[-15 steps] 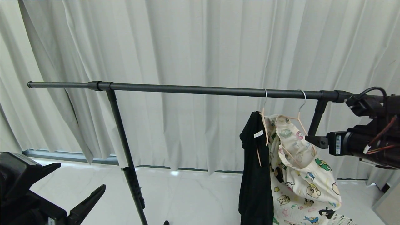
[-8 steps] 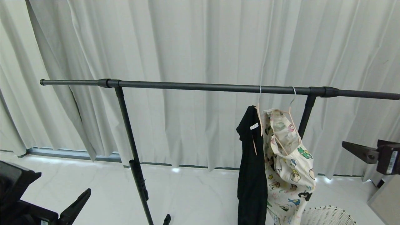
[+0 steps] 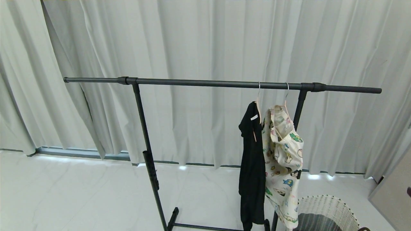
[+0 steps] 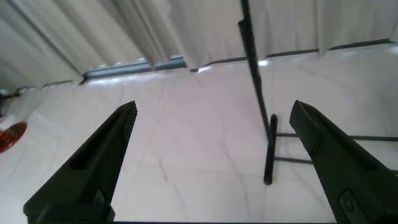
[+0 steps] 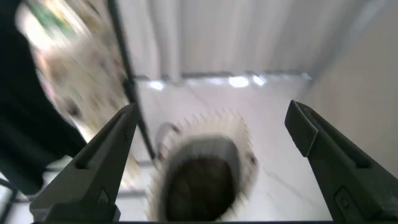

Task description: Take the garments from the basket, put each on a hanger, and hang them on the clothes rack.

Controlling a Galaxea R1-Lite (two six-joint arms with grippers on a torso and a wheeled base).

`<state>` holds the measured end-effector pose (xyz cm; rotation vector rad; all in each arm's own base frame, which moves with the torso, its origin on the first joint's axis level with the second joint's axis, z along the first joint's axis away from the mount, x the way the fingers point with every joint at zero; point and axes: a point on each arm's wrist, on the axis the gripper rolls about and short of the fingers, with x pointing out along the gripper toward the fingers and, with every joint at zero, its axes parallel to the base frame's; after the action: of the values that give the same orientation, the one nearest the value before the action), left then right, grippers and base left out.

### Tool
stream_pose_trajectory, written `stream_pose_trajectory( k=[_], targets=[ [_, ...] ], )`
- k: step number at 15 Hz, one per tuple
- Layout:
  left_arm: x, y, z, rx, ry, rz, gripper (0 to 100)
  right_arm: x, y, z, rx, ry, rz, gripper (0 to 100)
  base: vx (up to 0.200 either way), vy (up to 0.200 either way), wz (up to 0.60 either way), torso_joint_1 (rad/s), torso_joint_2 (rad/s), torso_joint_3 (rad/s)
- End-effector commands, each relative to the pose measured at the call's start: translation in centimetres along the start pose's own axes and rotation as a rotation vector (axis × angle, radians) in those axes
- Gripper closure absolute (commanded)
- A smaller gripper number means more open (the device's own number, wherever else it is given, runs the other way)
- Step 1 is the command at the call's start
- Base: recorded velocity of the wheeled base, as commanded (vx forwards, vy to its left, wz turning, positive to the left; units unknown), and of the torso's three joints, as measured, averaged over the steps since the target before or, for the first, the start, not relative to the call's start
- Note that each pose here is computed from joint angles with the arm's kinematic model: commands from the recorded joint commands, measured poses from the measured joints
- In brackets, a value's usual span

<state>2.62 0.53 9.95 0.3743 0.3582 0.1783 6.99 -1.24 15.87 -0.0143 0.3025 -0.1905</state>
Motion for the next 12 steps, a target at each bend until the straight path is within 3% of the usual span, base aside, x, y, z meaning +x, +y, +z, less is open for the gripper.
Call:
stream_pose_trajectory(
  k=[1,4,6,7,8,9,12],
  targets=[
    [-2.6,-0.1,-2.3,-0.054,-0.102,0.134,0,-2.1,0.0,-2.9,-0.031,-0.047,-0.006,0,-0.200,0.000,0.00,-0.002,0.00,0.002],
    [-3.5,0.0,-2.8,-0.084,-0.184,0.211,0,-3.3,0.4,-4.9,-0.103,-0.101,0.149,0,0.000,0.000,0.00,0.000,0.00,0.000],
    [-3.8,0.0,-2.9,-0.099,-0.214,0.229,0,-3.8,0.4,-7.5,-0.150,-0.123,0.145,0,0.000,0.000,0.00,0.000,0.00,0.000],
    [-3.7,0.0,-3.0,-0.119,-0.209,0.240,0,-5.2,0.3,-9.1,-0.142,-0.188,0.141,0,0.000,0.000,0.00,0.000,0.00,0.000],
    [-3.7,0.0,-3.0,-0.155,-0.214,0.237,0,-5.9,0.3,-9.7,-0.123,-0.184,0.152,0,0.000,0.000,0.00,0.000,0.00,0.000],
    [-3.7,0.0,-3.0,-0.218,-0.216,0.232,0,-5.9,0.2,-10.0,-0.106,-0.241,0.146,0,0.000,0.000,0.00,0.000,0.00,0.000],
    [-3.6,-0.1,-3.3,-0.389,-0.223,0.231,0,-5.9,0.1,-10.1,-0.078,-0.236,0.088,0,0.000,0.000,0.00,0.000,0.00,0.000]
  ],
)
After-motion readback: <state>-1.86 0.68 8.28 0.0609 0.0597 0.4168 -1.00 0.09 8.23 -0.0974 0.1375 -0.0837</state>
